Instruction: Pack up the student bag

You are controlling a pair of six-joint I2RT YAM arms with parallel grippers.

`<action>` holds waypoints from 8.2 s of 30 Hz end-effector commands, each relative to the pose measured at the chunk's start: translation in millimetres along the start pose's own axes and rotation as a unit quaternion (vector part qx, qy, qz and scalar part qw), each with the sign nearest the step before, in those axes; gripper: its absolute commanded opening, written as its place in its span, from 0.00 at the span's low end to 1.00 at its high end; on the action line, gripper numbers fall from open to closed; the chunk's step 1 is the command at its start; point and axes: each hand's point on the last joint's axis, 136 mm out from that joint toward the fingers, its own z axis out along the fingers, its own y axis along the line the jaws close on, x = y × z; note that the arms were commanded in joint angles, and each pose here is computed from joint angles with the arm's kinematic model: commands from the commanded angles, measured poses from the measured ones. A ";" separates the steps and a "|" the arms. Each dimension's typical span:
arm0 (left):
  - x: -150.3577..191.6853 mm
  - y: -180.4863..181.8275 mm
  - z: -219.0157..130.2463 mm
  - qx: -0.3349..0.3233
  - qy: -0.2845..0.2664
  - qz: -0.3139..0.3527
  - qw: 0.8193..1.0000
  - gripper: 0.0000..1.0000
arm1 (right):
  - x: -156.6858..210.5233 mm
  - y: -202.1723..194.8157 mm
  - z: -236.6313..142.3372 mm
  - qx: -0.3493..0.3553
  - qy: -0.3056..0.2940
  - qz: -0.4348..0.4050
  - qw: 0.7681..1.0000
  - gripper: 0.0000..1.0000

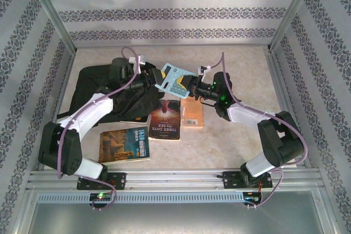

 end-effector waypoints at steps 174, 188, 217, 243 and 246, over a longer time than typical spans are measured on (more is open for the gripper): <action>154.1 41.0 78.2 -0.228 0.167 0.081 0.956 0.50 | -21.4 -196.7 -76.6 0.431 0.084 -0.019 0.898 0.63; 187.5 97.2 133.6 -0.235 0.189 0.046 0.952 0.34 | -1.2 -201.9 -54.4 0.355 0.118 -0.020 0.927 0.54; 212.2 109.8 128.3 -0.171 0.221 0.006 0.960 0.08 | 65.0 -116.3 -29.1 0.179 0.187 0.010 0.966 0.54; 215.2 116.0 112.5 -0.175 0.228 0.010 0.958 0.08 | 44.7 -154.3 -61.2 0.272 0.132 0.010 0.953 0.59; 215.7 115.8 113.2 -0.174 0.229 0.008 0.958 0.08 | 44.5 -148.7 -63.3 0.268 0.128 0.007 0.955 0.63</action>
